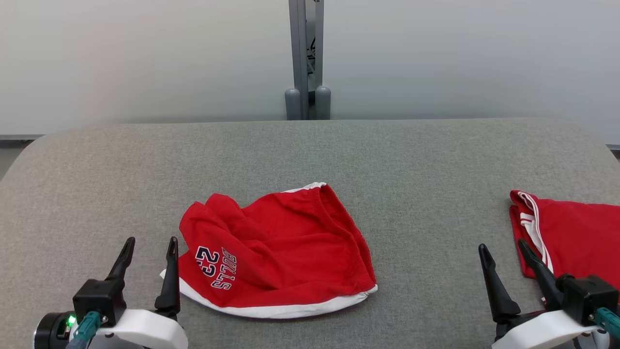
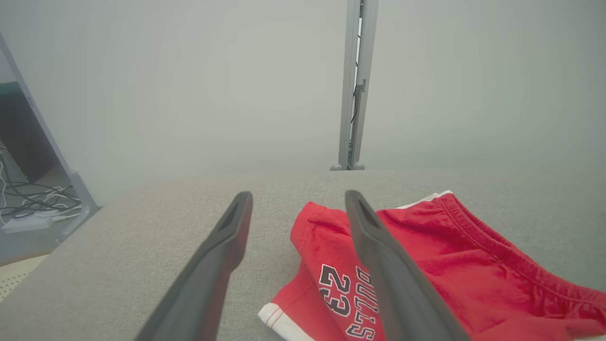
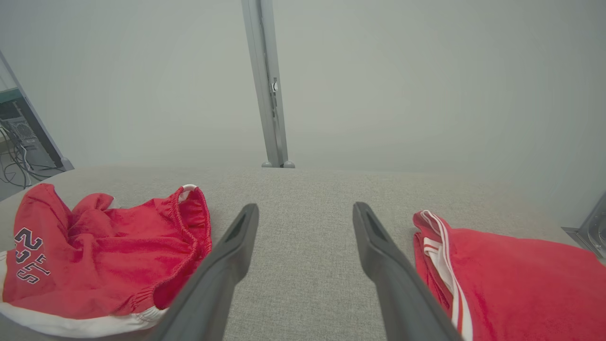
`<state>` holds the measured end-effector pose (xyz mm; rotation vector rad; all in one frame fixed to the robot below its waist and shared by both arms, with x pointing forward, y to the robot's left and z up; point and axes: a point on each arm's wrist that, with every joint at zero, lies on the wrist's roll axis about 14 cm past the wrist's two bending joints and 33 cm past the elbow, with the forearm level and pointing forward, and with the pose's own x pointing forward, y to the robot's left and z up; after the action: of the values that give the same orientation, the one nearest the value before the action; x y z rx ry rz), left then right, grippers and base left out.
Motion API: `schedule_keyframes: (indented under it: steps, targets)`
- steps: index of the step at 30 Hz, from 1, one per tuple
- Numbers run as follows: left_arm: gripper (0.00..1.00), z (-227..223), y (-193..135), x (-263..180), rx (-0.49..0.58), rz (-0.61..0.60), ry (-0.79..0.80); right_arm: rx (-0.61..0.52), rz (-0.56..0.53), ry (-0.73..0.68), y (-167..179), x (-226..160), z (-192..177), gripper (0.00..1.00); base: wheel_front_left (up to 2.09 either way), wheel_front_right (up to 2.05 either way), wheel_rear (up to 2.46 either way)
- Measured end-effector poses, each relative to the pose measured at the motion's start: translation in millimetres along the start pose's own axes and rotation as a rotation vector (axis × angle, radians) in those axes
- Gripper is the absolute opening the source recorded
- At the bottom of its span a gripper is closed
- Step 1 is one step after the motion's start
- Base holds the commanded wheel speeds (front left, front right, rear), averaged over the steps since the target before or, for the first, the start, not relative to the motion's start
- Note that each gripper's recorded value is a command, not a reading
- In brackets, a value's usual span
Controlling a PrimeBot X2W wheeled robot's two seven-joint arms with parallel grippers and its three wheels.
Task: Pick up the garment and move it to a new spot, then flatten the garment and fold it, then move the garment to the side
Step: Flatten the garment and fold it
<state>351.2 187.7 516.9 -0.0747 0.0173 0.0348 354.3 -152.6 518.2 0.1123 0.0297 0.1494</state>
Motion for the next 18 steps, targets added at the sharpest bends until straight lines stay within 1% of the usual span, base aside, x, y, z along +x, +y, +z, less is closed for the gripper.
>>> schedule_keyframes:
  steps: [3, 7, 12, 18]
  targets:
    - [1.0, -3, -2, 8, 0.023, -0.026, 0.023, 0.001, 0.001, 0.009, 0, 2, -3, 1.0, 0.0, 0.0, 0.0]
    - [1.0, -28, -1, 20, 0.057, -0.06, 0.139, 0.005, 0.003, 0.024, 0, 8, -7, 1.0, 0.0, 0.0, 0.0]
    - [1.0, -75, 10, 27, 0.043, -0.058, 0.32, 0.009, -0.009, 0.045, -5, 14, -15, 1.0, 0.0, 0.0, 0.0]
    - [1.0, -119, 22, 26, -0.02, -0.047, 0.49, 0.012, -0.025, 0.06, -11, 21, -23, 1.0, 0.0, 0.0, 0.0]
